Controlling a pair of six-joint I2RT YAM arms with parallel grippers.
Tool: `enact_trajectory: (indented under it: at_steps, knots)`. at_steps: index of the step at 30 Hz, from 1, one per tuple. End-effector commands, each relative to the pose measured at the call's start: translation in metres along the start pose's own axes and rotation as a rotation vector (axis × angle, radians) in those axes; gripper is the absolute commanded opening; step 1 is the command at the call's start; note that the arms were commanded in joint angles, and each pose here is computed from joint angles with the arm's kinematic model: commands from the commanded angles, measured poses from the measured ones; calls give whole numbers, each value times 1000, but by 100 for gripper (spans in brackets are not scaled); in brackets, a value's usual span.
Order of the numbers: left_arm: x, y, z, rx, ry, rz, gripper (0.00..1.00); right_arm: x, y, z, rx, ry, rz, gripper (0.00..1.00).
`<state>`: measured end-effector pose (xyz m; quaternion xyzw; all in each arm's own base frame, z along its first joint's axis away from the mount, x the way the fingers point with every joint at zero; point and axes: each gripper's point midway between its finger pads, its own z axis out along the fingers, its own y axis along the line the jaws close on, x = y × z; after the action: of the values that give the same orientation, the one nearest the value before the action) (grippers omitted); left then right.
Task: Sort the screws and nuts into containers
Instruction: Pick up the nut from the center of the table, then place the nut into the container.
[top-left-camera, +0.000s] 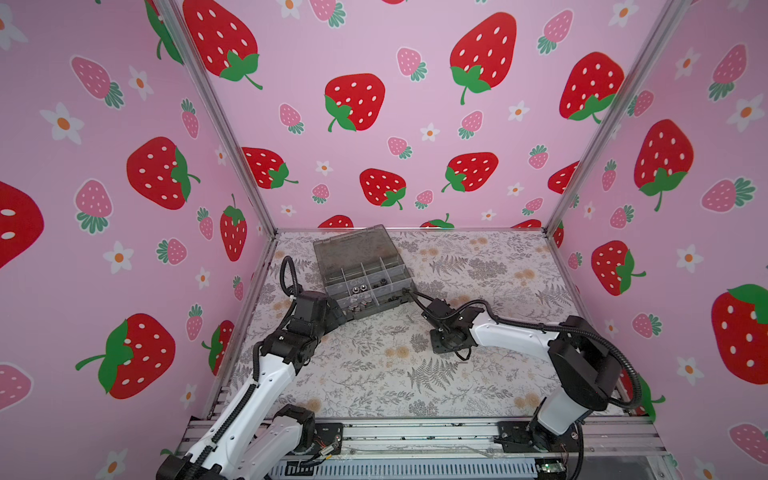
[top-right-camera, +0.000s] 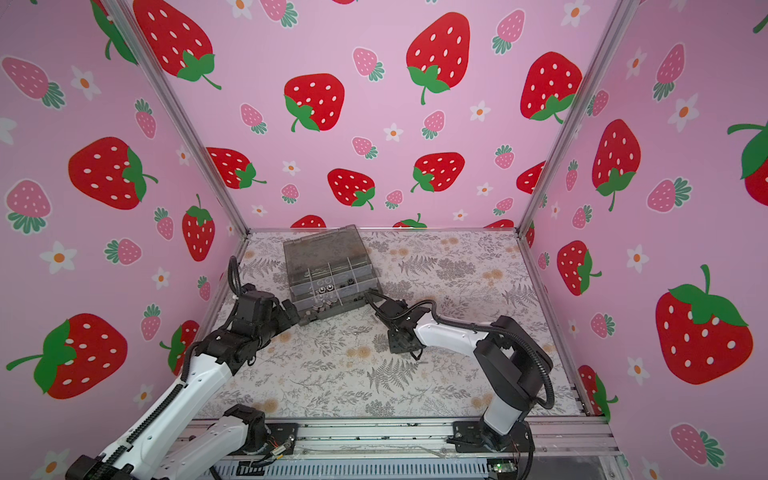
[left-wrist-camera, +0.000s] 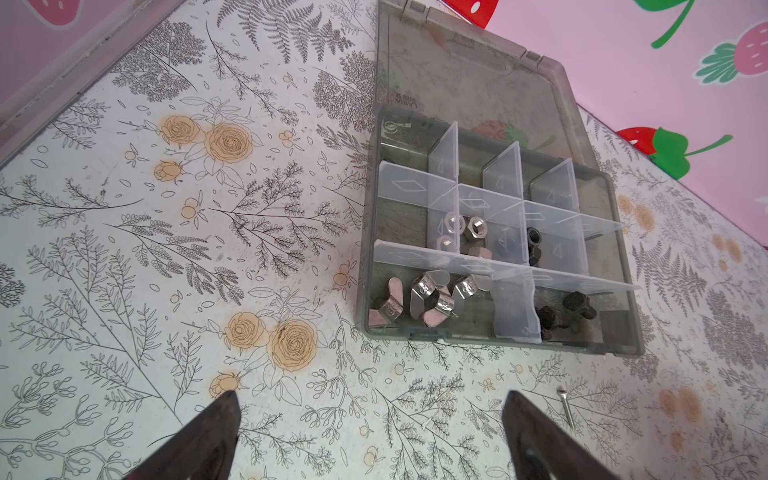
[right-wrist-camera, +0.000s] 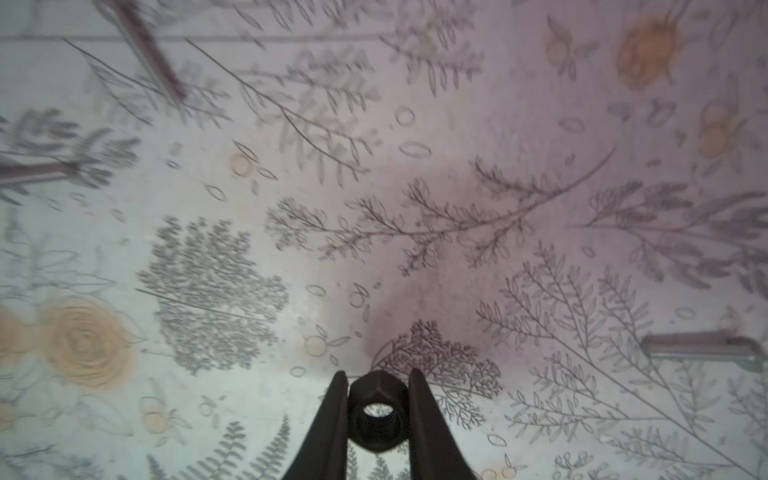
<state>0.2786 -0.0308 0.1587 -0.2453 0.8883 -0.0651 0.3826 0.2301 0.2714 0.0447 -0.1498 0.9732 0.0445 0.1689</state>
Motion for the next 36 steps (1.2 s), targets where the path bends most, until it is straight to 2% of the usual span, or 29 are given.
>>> enact_trajectory:
  at_steps: [1,12,18,31,33,36]
  knots:
    - [-7,5,-6,-25,-25,2,99,-42,19,-13,-4,-96,-55,16]
    - [-9,6,-7,-28,-37,3,99,-182,88,-37,-36,-328,-207,16]
    - [-11,7,-9,-33,-46,10,99,-232,121,-37,-64,-419,-253,16]
    - [-12,12,-15,-33,-69,8,99,-259,139,16,-64,-473,-273,18]
    - [-12,11,-15,-30,-68,9,99,-258,138,25,-63,-464,-265,21]
    - [-13,10,-16,-28,-70,14,99,-257,133,33,-63,-446,-248,31]
